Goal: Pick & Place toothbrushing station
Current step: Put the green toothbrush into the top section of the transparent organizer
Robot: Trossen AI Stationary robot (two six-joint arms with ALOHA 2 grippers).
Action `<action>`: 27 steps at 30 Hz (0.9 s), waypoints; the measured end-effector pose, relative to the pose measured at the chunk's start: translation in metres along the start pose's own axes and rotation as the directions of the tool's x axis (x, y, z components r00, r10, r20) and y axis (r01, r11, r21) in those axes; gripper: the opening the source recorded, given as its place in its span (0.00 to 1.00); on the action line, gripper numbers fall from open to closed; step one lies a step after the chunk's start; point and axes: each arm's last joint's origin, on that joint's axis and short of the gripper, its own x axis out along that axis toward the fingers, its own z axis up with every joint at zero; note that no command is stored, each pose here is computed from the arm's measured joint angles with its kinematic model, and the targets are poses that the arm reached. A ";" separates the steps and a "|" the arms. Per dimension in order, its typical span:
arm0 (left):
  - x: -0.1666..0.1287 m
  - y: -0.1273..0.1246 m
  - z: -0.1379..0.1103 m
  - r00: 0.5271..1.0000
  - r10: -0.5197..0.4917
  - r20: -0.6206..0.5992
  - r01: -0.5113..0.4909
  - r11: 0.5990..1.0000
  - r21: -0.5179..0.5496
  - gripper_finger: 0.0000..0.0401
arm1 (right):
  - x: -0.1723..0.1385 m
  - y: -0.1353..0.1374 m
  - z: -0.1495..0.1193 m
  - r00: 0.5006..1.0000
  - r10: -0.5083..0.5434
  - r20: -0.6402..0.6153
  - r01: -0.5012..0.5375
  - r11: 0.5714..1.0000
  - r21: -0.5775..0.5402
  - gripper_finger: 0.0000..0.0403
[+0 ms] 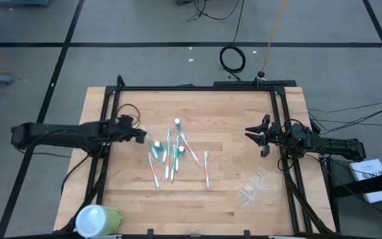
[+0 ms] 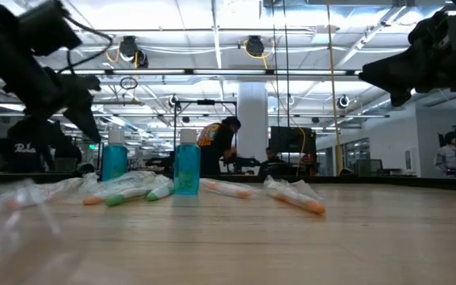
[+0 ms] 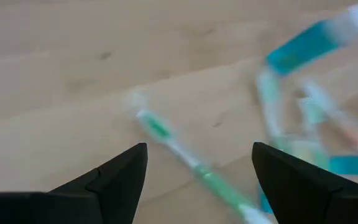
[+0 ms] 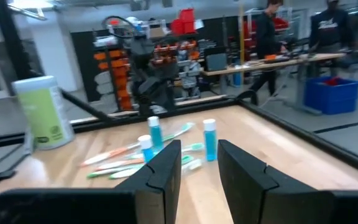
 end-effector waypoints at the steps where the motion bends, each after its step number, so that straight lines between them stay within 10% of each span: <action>1: 0.003 -0.002 0.001 0.999 0.043 -0.022 -0.043 0.999 -0.009 0.74 | 0.000 0.000 0.000 1.000 -0.014 0.002 0.014 1.000 -0.001 0.24; 8: 0.030 -0.008 0.004 0.969 0.248 -0.010 -0.248 0.962 -0.116 0.74 | 0.000 -0.001 0.000 0.999 -0.037 0.007 0.037 0.999 0.000 0.24; 19: 0.066 -0.015 -0.001 0.959 0.282 -0.028 -0.283 0.954 -0.095 0.72 | 0.000 -0.001 0.000 0.999 -0.036 0.007 0.036 0.999 0.001 0.24; 27: 0.067 -0.012 -0.002 0.949 0.316 -0.004 -0.315 0.946 -0.080 0.47 | 0.000 -0.001 0.000 0.999 -0.036 0.007 0.036 0.999 0.003 0.24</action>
